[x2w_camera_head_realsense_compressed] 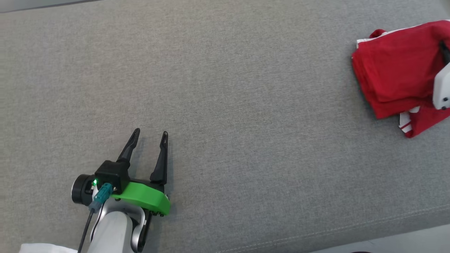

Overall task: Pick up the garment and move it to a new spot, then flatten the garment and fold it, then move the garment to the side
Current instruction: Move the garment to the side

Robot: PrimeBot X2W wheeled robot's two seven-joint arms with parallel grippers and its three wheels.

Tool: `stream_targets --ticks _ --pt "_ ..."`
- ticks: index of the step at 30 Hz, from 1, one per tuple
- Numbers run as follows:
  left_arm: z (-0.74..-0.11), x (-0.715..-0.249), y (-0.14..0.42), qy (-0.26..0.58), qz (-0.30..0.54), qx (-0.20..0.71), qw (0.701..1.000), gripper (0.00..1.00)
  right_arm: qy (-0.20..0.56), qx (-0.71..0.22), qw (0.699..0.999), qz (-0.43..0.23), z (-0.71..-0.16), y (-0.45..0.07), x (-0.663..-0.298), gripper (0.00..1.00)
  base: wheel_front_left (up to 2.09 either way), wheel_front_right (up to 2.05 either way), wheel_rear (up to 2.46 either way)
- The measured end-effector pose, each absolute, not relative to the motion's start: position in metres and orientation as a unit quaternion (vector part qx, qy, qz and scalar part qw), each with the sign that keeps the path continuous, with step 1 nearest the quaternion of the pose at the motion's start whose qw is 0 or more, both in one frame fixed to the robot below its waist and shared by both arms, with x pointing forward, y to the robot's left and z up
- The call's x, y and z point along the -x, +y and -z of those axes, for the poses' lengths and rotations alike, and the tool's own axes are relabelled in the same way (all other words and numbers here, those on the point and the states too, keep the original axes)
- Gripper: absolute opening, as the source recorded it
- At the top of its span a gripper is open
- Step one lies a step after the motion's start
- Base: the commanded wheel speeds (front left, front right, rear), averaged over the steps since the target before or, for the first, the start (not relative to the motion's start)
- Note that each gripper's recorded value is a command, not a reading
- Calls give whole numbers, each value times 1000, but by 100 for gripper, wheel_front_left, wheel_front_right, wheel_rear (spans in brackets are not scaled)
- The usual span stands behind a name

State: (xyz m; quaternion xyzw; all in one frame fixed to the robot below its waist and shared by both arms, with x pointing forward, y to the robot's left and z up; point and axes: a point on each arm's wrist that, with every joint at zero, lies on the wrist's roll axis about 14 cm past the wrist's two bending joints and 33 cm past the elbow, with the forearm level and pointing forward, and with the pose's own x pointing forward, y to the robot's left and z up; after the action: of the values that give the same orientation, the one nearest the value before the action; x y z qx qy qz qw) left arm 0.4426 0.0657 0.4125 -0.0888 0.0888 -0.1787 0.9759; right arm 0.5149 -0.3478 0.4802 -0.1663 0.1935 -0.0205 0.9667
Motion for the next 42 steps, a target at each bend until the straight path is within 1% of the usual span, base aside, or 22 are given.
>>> stream_targets --ticks 2,3,4,5,8,11,14,17,22,25,28,29,36,42 --pt "-410 -443 74 91 168 86 978 100 195 179 964 28 -481 -356 -522 0 0 0 0" --pt "-409 -442 78 93 163 85 979 100 192 180 964 35 -483 -361 -525 4 0 0 0" --pt "-407 -442 81 94 159 84 979 100 190 184 963 42 -485 -367 -528 73 0 0 0" --pt "-406 -442 84 96 155 84 980 100 188 196 961 47 -487 -373 -530 100 0 0 0" --pt "-401 -441 91 102 146 83 981 100 197 216 954 67 -485 -391 -531 100 0 0 0" --pt "-398 -440 95 105 141 82 981 100 212 216 949 86 -477 -403 -527 100 0 0 0" --pt "-400 -440 95 104 140 82 981 100 199 218 951 95 -480 -407 -524 100 0 0 0" --pt "-405 -441 95 98 140 82 982 100 173 205 958 99 -488 -403 -523 100 0 0 0" --pt "-414 -439 98 87 135 84 983 100 148 170 973 56 -475 -352 -524 100 0 0 0" --pt "-418 -434 101 85 128 84 984 100 119 150 981 31 -478 -323 -520 100 0 0 0" --pt "-422 -429 108 82 117 81 986 100 101 129 987 -1 -472 -287 -508 100 0 0 0" --pt "-425 -426 111 80 111 81 987 100 96 109 989 -21 -464 -263 -497 100 0 0 0" --pt "-435 -414 123 68 92 80 990 100 67 42 995 -56 -462 -206 -467 100 0 0 0" --pt "-442 -403 136 61 73 77 992 100 51 -2 996 -69 -464 -174 -449 100 0 0 0"
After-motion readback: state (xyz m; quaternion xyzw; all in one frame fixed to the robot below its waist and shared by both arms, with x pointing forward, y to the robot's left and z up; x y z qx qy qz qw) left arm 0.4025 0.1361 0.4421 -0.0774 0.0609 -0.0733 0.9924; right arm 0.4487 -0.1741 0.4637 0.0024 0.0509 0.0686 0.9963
